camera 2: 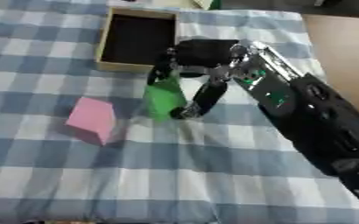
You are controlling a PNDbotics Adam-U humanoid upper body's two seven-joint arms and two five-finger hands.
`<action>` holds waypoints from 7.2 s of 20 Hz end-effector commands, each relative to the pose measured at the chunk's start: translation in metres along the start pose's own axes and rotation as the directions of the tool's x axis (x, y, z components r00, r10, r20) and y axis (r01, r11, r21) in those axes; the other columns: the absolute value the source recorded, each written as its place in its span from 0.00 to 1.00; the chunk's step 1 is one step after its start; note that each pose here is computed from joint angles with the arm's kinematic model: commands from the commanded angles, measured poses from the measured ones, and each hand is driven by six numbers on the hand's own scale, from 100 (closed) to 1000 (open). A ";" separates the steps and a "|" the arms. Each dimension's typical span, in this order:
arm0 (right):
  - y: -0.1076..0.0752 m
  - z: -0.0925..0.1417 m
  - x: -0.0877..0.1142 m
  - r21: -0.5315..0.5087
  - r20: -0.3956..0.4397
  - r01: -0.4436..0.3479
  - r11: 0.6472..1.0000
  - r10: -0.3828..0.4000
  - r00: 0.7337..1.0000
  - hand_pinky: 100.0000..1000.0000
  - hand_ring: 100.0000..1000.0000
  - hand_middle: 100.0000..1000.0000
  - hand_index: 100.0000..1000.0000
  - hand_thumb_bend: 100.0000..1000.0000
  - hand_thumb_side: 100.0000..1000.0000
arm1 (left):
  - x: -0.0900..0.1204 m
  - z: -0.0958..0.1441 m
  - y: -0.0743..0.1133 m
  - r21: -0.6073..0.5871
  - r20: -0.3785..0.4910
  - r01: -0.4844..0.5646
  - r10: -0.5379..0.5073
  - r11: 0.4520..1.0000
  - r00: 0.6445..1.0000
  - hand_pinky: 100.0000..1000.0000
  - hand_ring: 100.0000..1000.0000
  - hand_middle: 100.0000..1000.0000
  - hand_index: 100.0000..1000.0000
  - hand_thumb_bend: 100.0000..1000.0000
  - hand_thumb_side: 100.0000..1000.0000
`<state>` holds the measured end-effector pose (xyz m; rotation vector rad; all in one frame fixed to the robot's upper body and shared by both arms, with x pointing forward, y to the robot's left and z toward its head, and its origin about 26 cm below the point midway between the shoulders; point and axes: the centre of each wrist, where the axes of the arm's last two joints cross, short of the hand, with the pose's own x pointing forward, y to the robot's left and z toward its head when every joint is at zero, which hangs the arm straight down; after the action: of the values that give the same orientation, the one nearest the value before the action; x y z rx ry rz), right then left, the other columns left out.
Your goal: Pick up objects on the table and place them in the box.
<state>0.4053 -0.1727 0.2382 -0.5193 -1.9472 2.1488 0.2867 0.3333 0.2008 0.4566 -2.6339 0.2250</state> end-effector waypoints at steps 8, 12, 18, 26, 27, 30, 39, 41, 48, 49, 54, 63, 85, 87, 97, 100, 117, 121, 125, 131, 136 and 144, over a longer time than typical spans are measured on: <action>-0.061 -0.013 -0.014 -0.108 -0.090 -0.163 0.981 0.153 0.984 0.73 0.60 0.22 0.51 0.00 0.15 | 0.007 -0.009 0.002 -0.007 0.041 0.000 0.000 1.000 0.999 0.56 0.48 0.57 0.71 0.00 0.88; -0.076 -0.033 -0.023 -0.134 -0.142 -0.193 0.972 0.174 0.975 0.73 0.60 0.22 0.51 0.00 0.15 | 0.007 -0.010 0.001 -0.008 0.043 -0.005 0.005 1.000 0.999 0.56 0.48 0.57 0.71 0.00 0.88; -0.088 -0.066 -0.038 -0.142 -0.220 -0.189 0.972 0.155 0.963 0.73 0.60 0.28 0.52 0.00 0.17 | 0.007 -0.010 -0.001 -0.011 0.045 -0.015 0.015 1.000 0.999 0.56 0.48 0.57 0.71 0.00 0.88; -0.081 -0.083 -0.060 -0.115 -0.405 -0.239 0.964 0.174 0.898 0.73 0.60 0.30 0.53 0.00 0.15 | 0.007 -0.011 -0.002 -0.009 0.046 -0.020 0.020 1.000 0.999 0.55 0.48 0.57 0.71 0.00 0.88; -0.079 -0.084 -0.062 -0.117 -0.424 -0.239 0.964 0.169 0.890 0.73 0.60 0.30 0.53 0.00 0.15 | 0.007 -0.011 -0.003 -0.009 0.046 -0.021 0.021 1.000 0.999 0.55 0.48 0.57 0.71 0.00 0.88; -0.072 -0.087 -0.067 -0.120 -0.470 -0.228 0.966 0.147 0.870 0.73 0.60 0.29 0.53 0.00 0.15 | 0.007 -0.011 -0.003 -0.008 0.047 -0.023 0.023 1.000 0.999 0.55 0.48 0.57 0.71 0.00 0.88; -0.044 -0.099 -0.072 -0.059 -0.486 -0.126 0.990 0.082 0.870 0.75 0.67 0.39 0.60 0.00 0.20 | 0.007 -0.010 -0.004 -0.006 0.044 -0.027 0.027 1.000 0.999 0.55 0.48 0.57 0.71 0.00 0.88; -0.036 -0.100 -0.073 -0.038 -0.485 -0.100 0.994 0.069 0.872 0.76 0.71 0.44 0.65 0.04 0.23 | 0.007 -0.010 -0.004 -0.005 0.043 -0.025 0.025 1.000 0.999 0.55 0.48 0.57 0.71 0.00 0.88; -0.019 -0.104 -0.074 -0.006 -0.522 -0.080 0.997 0.066 0.850 0.78 0.81 0.62 0.79 0.17 0.27 | 0.007 -0.009 -0.004 -0.004 0.041 -0.027 0.028 1.000 0.999 0.55 0.48 0.57 0.71 0.00 0.88; -0.019 -0.104 -0.075 -0.006 -0.536 -0.093 0.996 0.076 0.841 0.80 0.83 0.64 0.80 0.20 0.28 | 0.007 -0.009 -0.004 -0.004 0.040 -0.027 0.027 1.000 0.999 0.55 0.48 0.57 0.71 0.00 0.88; -0.026 -0.104 -0.073 0.003 -0.587 -0.173 0.985 0.142 0.797 0.82 0.85 0.68 0.84 0.32 0.29 | 0.006 -0.009 -0.004 -0.004 0.038 -0.027 0.027 1.000 0.999 0.55 0.48 0.57 0.71 0.00 0.88; -0.042 -0.099 -0.072 -0.034 -0.625 -0.232 0.972 0.161 0.764 0.83 0.86 0.68 0.86 0.41 0.32 | 0.007 -0.009 -0.004 -0.008 0.037 -0.023 0.023 1.000 0.999 0.55 0.48 0.57 0.71 0.00 0.88; -0.136 0.003 -0.084 -0.409 -0.621 -0.450 0.794 0.119 0.775 0.76 0.76 0.51 0.77 0.24 0.56 | 0.023 -0.046 -0.015 -0.402 0.174 0.212 -0.153 0.891 0.973 0.57 0.50 0.62 0.79 0.00 0.83; -0.138 0.026 -0.086 -0.446 -0.641 -0.482 0.754 0.106 0.760 0.76 0.76 0.51 0.77 0.26 0.58 | 0.025 -0.048 -0.021 -0.484 0.188 0.257 -0.187 0.836 0.964 0.58 0.52 0.63 0.80 0.00 0.84; -0.131 0.074 -0.066 -0.601 -0.674 -0.566 0.564 0.024 0.738 0.76 0.75 0.51 0.75 0.27 0.61 | 0.029 -0.048 -0.043 -0.778 0.313 0.458 -0.367 0.430 0.876 0.62 0.61 0.68 0.85 0.11 0.86; -0.129 0.076 -0.054 -0.646 -0.662 -0.571 0.506 0.000 0.749 0.76 0.75 0.51 0.75 0.27 0.61 | 0.030 -0.044 -0.045 -0.821 0.363 0.497 -0.415 0.281 0.834 0.64 0.66 0.71 0.88 0.28 0.84; -0.137 0.083 0.012 -0.804 -0.539 -0.457 0.380 -0.141 0.830 0.77 0.75 0.49 0.75 0.23 0.64 | 0.033 -0.028 -0.072 -0.814 0.561 0.561 -0.449 -0.149 0.695 0.68 0.74 0.74 0.92 0.45 0.66; -0.134 0.088 0.012 -0.824 -0.506 -0.411 0.390 -0.180 0.844 0.77 0.74 0.49 0.74 0.23 0.64 | 0.030 -0.030 -0.082 -0.796 0.594 0.571 -0.440 -0.200 0.674 0.69 0.77 0.74 0.92 0.51 0.66; -0.131 0.091 0.010 -0.833 -0.493 -0.391 0.393 -0.205 0.846 0.76 0.74 0.48 0.74 0.23 0.65 | 0.032 -0.037 -0.088 -0.785 0.614 0.572 -0.425 -0.240 0.665 0.71 0.78 0.75 0.93 0.52 0.66; -0.129 0.092 0.010 -0.836 -0.491 -0.386 0.390 -0.217 0.844 0.76 0.74 0.48 0.74 0.22 0.65 | 0.038 -0.045 -0.098 -0.776 0.631 0.558 -0.365 -0.295 0.685 0.73 0.81 0.76 0.94 0.47 0.66; -0.129 0.092 0.010 -0.837 -0.490 -0.383 0.391 -0.224 0.842 0.76 0.73 0.48 0.73 0.22 0.65 | 0.037 -0.054 -0.108 -0.743 0.664 0.567 -0.287 -0.355 0.690 0.73 0.83 0.77 0.94 0.43 0.66; -0.126 0.093 0.009 -0.839 -0.489 -0.378 0.390 -0.240 0.838 0.76 0.73 0.47 0.73 0.22 0.66 | 0.036 -0.063 -0.114 -0.671 0.709 0.565 -0.192 -0.480 0.678 0.76 0.86 0.79 0.95 0.43 0.67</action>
<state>0.3568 -0.2355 0.3585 -1.2009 -2.5334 0.4898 0.3230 0.2307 0.2732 0.7761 -1.4554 -2.2742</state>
